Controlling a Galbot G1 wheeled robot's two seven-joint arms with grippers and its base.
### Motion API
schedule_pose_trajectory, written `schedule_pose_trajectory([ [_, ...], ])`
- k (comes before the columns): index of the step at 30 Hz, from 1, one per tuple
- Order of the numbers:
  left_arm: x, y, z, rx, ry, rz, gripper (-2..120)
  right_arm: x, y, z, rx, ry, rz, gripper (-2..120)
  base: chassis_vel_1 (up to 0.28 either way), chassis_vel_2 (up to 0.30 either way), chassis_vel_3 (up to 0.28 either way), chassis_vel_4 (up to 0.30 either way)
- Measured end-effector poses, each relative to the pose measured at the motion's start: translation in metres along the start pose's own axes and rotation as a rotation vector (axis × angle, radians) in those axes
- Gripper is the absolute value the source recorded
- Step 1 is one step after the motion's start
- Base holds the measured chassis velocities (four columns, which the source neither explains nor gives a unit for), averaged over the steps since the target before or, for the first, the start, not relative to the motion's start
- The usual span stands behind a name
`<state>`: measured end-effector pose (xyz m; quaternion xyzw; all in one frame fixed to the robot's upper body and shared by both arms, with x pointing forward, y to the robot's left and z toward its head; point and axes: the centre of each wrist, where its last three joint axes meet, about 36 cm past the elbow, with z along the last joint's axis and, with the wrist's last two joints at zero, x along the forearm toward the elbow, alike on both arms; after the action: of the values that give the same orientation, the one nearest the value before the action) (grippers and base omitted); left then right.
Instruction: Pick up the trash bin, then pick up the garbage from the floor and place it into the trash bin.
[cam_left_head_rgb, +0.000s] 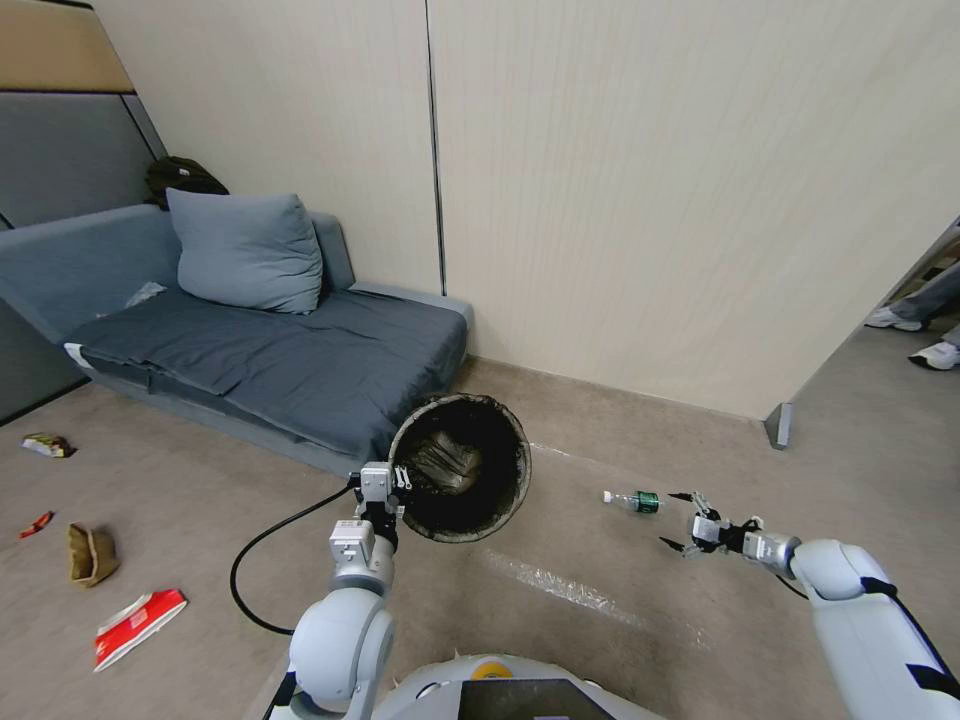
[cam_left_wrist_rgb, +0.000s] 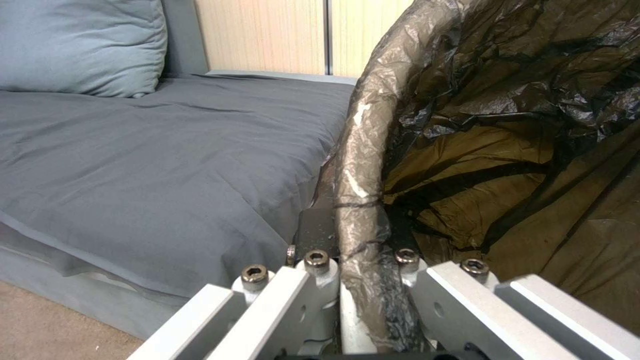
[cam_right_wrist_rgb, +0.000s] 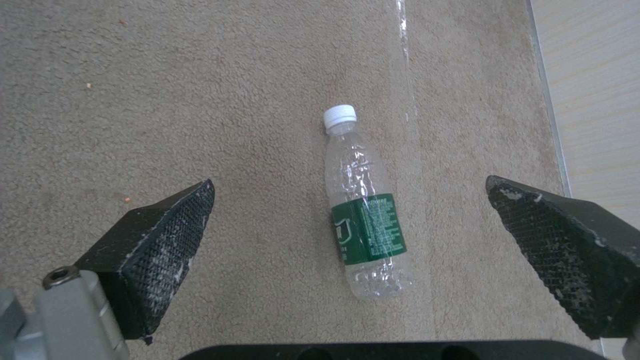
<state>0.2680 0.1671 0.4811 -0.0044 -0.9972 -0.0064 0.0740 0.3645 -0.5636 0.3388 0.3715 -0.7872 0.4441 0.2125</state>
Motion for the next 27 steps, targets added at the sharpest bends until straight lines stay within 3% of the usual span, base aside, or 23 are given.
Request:
schedule_pose_trajectory([
  [27, 0.004, 0.002, -0.001, -0.014, 0.003, -0.005, 0, -0.016, -0.004, 0.039, -0.143, 0.027, 0.116, 100, 0.0, 0.0, 0.0, 0.0],
])
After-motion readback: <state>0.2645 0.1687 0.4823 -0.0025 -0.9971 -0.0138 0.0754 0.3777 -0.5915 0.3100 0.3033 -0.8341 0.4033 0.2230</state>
